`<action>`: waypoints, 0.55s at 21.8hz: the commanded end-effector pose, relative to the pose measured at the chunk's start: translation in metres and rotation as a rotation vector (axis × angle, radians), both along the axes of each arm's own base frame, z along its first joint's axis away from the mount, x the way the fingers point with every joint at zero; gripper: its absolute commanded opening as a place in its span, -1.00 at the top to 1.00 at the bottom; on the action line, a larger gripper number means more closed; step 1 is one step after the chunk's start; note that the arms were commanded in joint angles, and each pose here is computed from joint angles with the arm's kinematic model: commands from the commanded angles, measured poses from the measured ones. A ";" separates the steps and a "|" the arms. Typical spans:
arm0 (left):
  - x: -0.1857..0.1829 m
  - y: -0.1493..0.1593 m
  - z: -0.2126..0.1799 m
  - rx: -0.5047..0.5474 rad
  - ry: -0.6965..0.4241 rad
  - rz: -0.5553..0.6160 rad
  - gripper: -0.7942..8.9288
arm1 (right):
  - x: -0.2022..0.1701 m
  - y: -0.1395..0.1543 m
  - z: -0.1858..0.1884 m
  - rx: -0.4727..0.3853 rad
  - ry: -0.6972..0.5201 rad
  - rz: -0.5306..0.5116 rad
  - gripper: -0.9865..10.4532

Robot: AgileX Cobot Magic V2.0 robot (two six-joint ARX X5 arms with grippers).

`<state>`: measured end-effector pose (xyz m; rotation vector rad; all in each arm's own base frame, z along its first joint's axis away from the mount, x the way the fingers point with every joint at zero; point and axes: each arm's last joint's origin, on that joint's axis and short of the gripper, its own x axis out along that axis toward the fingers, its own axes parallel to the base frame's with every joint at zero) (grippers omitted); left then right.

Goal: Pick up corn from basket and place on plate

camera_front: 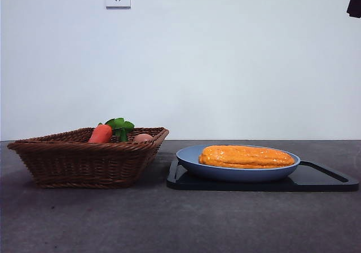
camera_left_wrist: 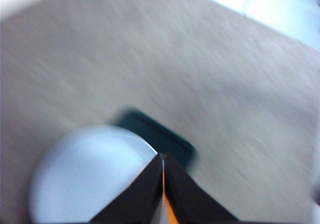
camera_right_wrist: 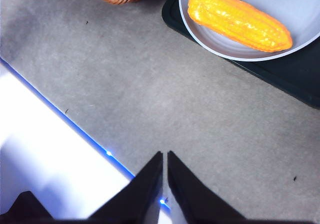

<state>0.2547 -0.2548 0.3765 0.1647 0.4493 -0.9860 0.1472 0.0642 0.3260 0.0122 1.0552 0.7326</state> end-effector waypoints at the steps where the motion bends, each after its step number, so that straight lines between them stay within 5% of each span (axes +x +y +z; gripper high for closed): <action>1: 0.008 0.003 0.022 -0.092 -0.151 0.028 0.82 | 0.001 0.001 0.003 0.004 -0.009 0.002 0.82; 6: 0.009 0.017 0.051 -0.224 -0.301 0.062 0.82 | 0.001 0.001 0.003 0.004 -0.009 0.002 0.82; 12: -0.002 0.067 0.071 -0.072 -0.428 0.122 0.82 | 0.001 0.001 0.003 0.004 -0.009 0.002 0.82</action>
